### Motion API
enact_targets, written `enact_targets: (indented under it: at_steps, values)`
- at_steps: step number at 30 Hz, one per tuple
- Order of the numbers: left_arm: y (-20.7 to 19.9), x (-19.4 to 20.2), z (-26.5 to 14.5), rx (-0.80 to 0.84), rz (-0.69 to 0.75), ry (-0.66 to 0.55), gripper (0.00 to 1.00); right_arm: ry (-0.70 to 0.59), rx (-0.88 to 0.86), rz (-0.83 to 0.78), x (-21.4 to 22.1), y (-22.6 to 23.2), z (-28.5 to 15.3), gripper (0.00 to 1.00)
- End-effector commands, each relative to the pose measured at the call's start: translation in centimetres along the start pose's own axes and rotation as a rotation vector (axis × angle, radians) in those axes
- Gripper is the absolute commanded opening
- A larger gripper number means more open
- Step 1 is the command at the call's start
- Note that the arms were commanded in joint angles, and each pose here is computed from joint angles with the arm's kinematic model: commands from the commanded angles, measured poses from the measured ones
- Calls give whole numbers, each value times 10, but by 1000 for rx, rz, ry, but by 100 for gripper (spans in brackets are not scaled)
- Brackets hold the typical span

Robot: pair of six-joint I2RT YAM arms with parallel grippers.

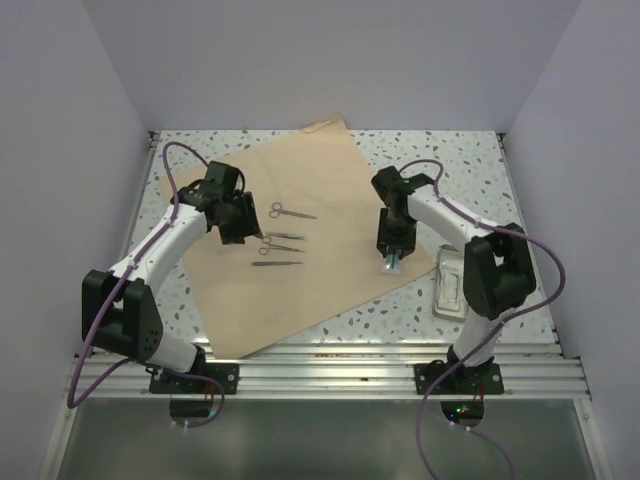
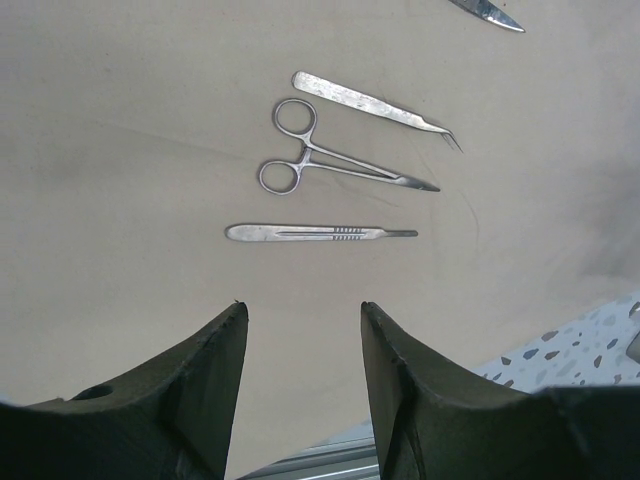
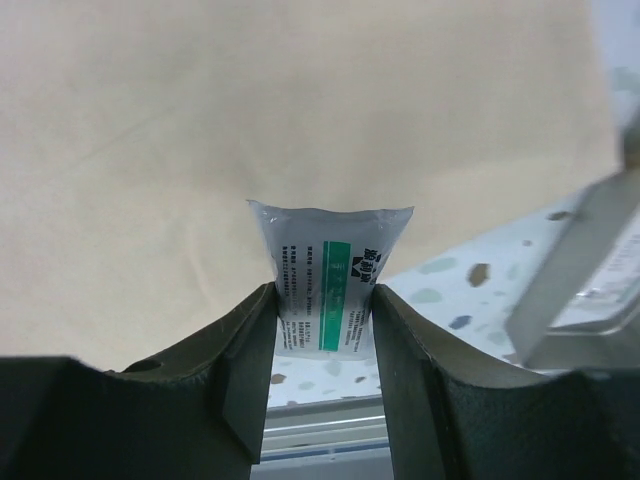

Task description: Prepare the surgical pack

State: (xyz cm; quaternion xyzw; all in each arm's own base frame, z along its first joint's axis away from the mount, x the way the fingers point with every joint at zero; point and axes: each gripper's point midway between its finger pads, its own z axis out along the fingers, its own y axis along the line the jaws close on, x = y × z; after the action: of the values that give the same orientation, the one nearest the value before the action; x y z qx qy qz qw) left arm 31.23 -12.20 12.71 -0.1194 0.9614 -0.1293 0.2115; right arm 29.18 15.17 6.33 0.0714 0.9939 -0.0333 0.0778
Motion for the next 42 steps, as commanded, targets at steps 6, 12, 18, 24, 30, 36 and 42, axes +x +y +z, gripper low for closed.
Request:
enact_targets:
  at_steps: [6, 12, 18, 24, 30, 36, 42]
  values:
    - [-2, -8, 1, 41, 43, -34, 53, -49, 245, 78, -10, -137, -20, 47]
    - [3, -6, -2, 38, 70, -52, 53, 19, 358, 52, 4, -196, 0, 47]
    - [5, -10, -9, 40, 79, -67, 53, 103, 352, 27, 25, -202, 20, 50]
    - [5, -9, -8, 44, 69, -59, 54, 91, 290, 93, 20, -191, 20, 66]
    - [1, -3, -4, 68, 38, -30, 54, 36, 245, 147, 6, -182, 1, 69]
    - [-6, 12, 7, 92, -82, 55, 54, -97, 10, 148, -41, -118, -47, 67]
    - [-18, 10, 16, 84, -239, 110, 52, -134, -114, -73, -33, -29, -77, 66]
